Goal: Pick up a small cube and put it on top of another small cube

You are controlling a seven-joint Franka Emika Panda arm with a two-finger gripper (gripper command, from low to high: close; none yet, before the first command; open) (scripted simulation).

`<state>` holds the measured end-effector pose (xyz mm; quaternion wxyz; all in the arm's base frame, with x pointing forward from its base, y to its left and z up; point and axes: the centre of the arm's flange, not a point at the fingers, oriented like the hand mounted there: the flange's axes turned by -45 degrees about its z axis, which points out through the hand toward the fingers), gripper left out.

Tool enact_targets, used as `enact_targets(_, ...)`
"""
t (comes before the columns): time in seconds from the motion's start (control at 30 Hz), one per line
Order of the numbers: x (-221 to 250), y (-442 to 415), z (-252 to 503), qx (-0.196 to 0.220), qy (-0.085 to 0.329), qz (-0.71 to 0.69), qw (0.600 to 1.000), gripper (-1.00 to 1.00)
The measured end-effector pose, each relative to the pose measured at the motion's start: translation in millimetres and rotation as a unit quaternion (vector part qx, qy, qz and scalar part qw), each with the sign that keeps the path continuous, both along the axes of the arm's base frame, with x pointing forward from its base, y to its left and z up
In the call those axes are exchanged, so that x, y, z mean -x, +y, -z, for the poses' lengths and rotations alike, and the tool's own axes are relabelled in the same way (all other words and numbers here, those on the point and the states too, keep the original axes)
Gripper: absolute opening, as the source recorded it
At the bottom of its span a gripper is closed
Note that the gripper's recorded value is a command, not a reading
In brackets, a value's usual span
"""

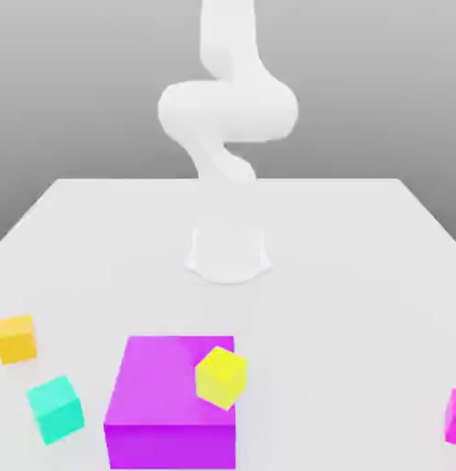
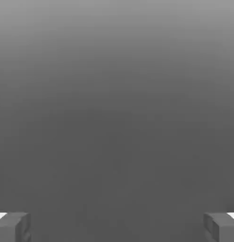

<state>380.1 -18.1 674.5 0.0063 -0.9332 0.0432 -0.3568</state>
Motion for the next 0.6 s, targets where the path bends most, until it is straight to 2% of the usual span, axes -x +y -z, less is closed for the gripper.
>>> enact_targets(0.13, -46, -34, 66, -0.029, 0.056, 0.056, 0.996, 0.0)
enact_targets(0.3, -82, -80, 154, -0.062, 0.122, 0.128, 0.982, 0.0)
enact_targets(0.47, -95, -127, 248, -0.094, 0.184, 0.202, 0.957, 0.0)
enact_targets(0.6, -88, -166, 324, -0.118, 0.232, 0.266, 0.928, 0.0)
